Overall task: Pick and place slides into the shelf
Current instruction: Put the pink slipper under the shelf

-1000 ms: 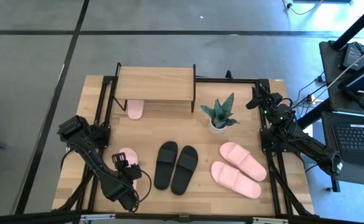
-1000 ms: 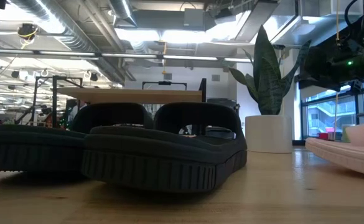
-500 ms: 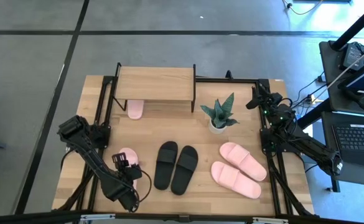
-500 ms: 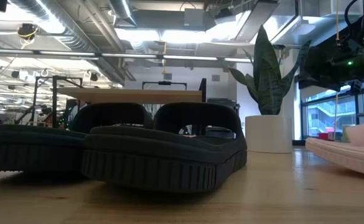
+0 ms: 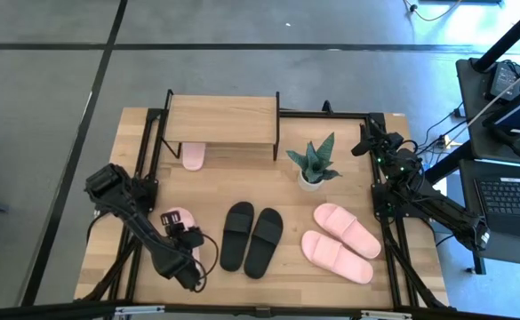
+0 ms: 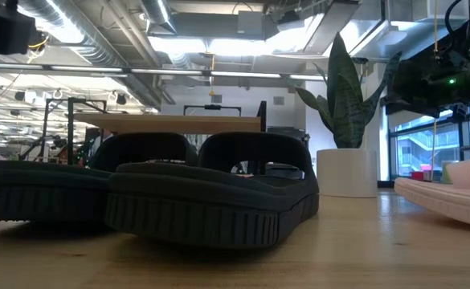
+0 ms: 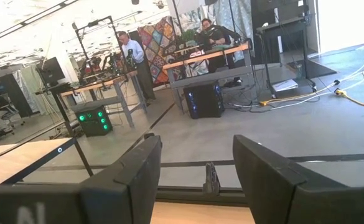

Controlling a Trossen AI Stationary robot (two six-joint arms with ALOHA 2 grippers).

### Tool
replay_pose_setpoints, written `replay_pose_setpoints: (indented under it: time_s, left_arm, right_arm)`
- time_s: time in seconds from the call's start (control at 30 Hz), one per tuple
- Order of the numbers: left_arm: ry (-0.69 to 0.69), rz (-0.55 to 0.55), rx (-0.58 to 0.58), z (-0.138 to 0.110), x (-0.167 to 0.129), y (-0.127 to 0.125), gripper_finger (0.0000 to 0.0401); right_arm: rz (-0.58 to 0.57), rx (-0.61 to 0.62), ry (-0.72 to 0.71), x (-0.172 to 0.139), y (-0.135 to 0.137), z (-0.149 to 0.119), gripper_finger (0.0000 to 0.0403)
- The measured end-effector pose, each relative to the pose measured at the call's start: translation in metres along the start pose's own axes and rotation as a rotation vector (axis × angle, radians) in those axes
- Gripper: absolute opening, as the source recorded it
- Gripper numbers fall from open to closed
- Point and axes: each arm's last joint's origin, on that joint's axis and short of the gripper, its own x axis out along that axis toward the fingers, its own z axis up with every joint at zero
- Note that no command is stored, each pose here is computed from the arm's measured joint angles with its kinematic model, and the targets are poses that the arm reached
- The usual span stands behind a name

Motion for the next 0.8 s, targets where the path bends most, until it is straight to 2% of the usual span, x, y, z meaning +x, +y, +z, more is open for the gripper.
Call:
replay_pose_setpoints:
  time_s: [0.1, 0.17, 0.3, 0.43, 0.67, 0.8]
  left_arm:
    - [0.0, 0.004, 0.043, 0.003, 0.001, 0.002, 0.0035]
    - [0.007, 0.009, 0.074, 0.005, 0.002, 0.003, 0.0012]
    - [0.041, 0.032, 0.094, 0.011, -0.003, 0.012, 0.0008]
    - [0.031, 0.024, 0.111, 0.021, -0.027, 0.03, 0.0006]
    - [-0.201, -0.013, 0.064, 0.044, -0.071, 0.081, 0.0003]
    - [-0.244, 0.015, 0.109, 0.058, -0.073, 0.11, 0.0002]
  right_arm:
    - [0.0, 0.0, 0.0, 0.0, 0.0, 0.0, 0.02]
    - [0.0, 0.0, 0.0, 0.0, 0.0, 0.0, 0.02]
    - [0.0, 0.0, 0.0, 0.0, 0.0, 0.0, 0.02]
    - [0.0, 0.001, 0.0, 0.0, 0.0, 0.0, 0.02]
    - [0.0, 0.0, 0.0, 0.0, 0.0, 0.0, 0.02]
    - [0.0, -0.001, 0.0, 0.0, 0.0, 0.0, 0.02]
